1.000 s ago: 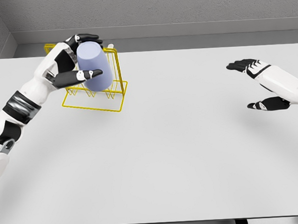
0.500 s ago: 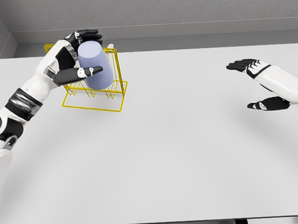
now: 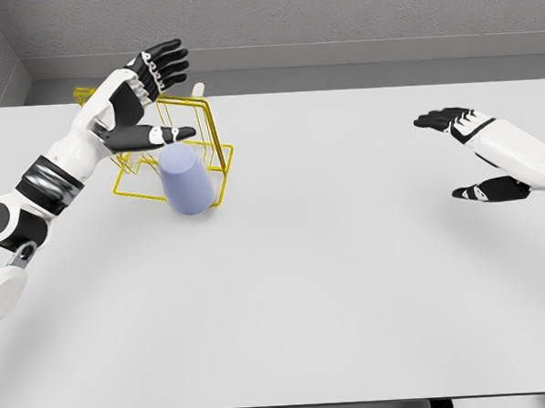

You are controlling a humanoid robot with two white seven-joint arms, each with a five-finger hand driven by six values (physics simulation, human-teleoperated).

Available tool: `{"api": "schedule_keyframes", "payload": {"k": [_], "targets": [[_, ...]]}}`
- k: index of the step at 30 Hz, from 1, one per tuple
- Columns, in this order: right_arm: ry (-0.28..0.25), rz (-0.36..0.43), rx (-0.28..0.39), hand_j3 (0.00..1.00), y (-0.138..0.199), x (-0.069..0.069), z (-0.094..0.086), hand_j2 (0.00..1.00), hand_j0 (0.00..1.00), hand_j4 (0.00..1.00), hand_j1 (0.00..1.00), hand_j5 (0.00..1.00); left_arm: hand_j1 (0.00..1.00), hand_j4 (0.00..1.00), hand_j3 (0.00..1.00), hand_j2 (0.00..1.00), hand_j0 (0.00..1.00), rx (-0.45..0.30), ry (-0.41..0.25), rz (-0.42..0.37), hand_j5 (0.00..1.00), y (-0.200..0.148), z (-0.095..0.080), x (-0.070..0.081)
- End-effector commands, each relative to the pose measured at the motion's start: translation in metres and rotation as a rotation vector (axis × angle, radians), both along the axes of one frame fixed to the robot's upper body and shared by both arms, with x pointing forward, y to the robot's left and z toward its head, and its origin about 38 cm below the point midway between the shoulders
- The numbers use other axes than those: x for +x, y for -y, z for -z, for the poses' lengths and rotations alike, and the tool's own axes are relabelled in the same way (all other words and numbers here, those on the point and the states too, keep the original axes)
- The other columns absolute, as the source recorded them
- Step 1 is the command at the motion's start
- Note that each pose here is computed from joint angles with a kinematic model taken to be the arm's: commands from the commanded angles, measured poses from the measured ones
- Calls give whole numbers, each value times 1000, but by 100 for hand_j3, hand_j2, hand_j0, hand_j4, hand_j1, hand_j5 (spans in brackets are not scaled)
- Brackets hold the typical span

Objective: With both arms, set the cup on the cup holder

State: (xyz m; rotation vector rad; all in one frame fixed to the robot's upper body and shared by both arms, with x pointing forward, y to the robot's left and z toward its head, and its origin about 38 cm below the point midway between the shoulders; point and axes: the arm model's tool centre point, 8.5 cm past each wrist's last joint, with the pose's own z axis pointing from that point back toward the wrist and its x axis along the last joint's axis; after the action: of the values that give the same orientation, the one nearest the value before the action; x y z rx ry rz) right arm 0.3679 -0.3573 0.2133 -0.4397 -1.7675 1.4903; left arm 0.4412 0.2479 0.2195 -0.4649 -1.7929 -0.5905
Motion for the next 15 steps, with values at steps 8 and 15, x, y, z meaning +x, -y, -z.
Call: {"api": "schedule_keyframes", "payload": {"k": [8, 15], "targets": [[0, 0, 7, 100, 0, 0, -1, 100, 100, 100, 100, 100, 91, 91, 91, 91, 91, -6, 8, 6, 91, 2, -3, 0], [0, 0, 7, 100, 0, 0, -1, 100, 100, 100, 100, 100, 92, 92, 92, 92, 92, -12, 35, 18, 92, 4, -12, -4]]}}
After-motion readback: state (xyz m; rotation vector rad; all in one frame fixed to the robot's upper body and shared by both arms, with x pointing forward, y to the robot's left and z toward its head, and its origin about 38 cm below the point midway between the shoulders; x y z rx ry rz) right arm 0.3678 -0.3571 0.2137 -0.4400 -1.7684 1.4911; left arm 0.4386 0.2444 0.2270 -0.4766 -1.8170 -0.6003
